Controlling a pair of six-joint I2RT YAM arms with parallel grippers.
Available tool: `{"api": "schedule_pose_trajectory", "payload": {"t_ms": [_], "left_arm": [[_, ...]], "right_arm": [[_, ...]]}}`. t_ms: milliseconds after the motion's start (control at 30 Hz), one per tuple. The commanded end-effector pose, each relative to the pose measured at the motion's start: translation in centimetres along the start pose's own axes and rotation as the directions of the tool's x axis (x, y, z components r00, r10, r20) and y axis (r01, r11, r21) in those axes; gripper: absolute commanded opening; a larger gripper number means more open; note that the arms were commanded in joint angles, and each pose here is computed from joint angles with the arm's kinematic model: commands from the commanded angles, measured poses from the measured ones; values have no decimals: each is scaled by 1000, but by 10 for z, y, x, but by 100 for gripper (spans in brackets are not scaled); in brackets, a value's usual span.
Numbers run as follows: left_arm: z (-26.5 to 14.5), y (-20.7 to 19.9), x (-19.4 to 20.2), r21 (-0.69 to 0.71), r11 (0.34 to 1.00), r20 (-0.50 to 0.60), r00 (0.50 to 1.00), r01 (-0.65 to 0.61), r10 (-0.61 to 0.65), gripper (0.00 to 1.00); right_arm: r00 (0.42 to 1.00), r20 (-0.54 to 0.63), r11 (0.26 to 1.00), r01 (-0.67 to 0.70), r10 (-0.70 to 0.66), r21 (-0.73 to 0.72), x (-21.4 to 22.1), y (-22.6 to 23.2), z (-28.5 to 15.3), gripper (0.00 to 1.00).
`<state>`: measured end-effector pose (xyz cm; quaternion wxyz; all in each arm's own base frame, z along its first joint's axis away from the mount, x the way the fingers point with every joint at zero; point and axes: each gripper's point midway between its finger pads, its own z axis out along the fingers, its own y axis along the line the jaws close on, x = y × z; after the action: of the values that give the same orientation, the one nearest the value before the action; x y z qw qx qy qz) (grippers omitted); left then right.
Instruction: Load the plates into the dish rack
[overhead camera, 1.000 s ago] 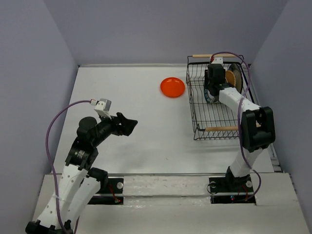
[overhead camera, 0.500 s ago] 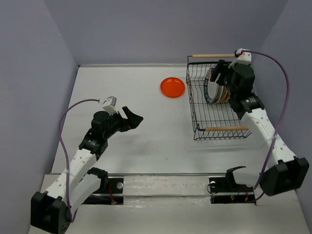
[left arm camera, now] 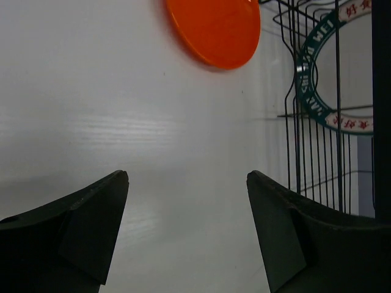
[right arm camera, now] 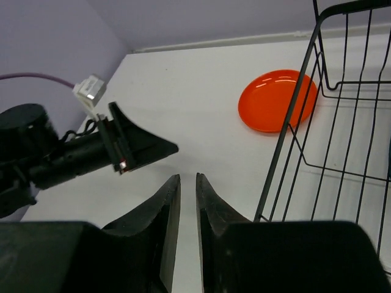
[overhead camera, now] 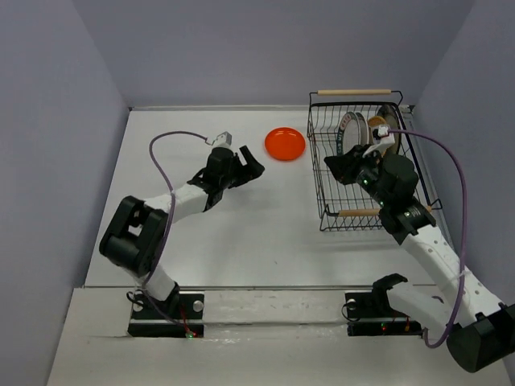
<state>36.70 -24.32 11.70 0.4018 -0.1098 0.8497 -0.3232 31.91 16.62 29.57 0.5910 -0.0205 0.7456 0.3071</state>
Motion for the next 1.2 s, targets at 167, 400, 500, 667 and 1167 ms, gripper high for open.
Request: {"api": "schedule_pose_trajectory", "payload": {"t_ms": [167,400,500,667,1167], "left_arm": [[123,-1,-45,-53,997,98,994,63,-57,76],[194,13,-56,-149,986,79,995,72,-61,66],[219,19,-56,-149,983,72,993,107,-97,60],[231,28,-51,-144,979,58,988,147,-140,6],[19,22,-35,96,982,237,954,165,-183,6]], "right_arm": [[998,50,983,-27,37,-183,3,34,-32,26],[998,17,972,-56,62,-229,20,38,-37,26],[998,-3,965,-63,64,-255,24,42,-37,26],[999,0,965,-52,54,-257,22,43,-35,27],[991,-121,966,-79,50,-245,48,41,9,87]]}}
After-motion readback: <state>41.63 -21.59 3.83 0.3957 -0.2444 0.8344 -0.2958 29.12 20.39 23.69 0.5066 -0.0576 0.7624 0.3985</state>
